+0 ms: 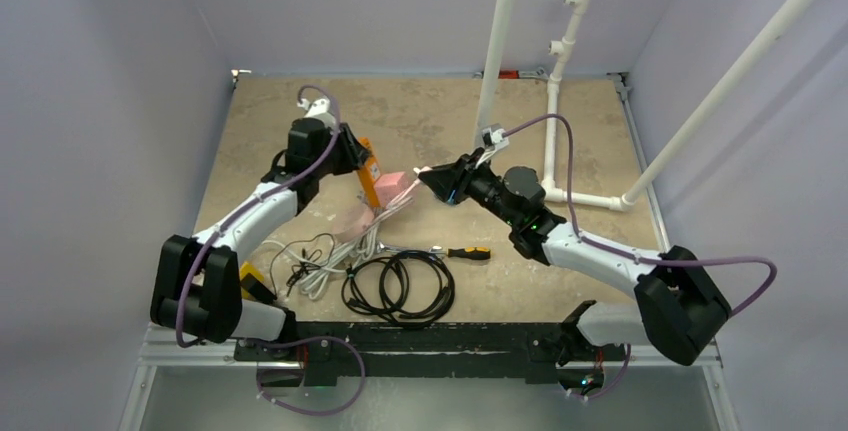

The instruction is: Pull the plug off the socket

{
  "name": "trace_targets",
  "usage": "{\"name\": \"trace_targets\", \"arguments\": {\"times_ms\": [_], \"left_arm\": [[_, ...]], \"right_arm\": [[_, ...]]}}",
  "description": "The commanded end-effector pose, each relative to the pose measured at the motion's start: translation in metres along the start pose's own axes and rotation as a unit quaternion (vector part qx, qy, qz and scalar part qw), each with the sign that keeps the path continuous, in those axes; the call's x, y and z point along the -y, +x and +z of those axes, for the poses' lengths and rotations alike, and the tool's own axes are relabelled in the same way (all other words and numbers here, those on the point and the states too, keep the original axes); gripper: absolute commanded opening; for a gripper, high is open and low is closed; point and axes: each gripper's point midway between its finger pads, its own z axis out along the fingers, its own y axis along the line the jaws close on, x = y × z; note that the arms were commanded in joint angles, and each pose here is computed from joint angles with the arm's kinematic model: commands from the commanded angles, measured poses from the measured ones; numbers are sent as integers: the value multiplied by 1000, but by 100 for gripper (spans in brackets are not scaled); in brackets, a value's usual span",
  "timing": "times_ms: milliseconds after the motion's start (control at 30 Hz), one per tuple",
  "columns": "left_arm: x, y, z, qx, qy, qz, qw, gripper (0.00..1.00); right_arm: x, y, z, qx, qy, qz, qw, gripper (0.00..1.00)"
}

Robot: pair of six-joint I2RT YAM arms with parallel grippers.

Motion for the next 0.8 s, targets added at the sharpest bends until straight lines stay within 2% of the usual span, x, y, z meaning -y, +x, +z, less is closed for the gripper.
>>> {"name": "trace_targets", "arguments": {"times_ms": [0,100,400,567,767], "left_arm": [[-25,-62,-8,82,3,-72,994,0],[-42,-84,-22,114,7,-103,988,0],[-70,-132,-60,183,8,-126,975,0],[-82,-142,-75,206,-1,-133,970,0],[-92,-141,-77,208,-10,-134,969,0]], "right_arm": [[-21,-41,-2,59,0,-39,997,0],[-25,-59,-4,76,22,-59,995,0],[-40,-146,-39,161,94,-95,978,0],[-35,-159,-41,168,123,-134,969,0],[-17,-145,-36,157,144,-171,962,0]]}}
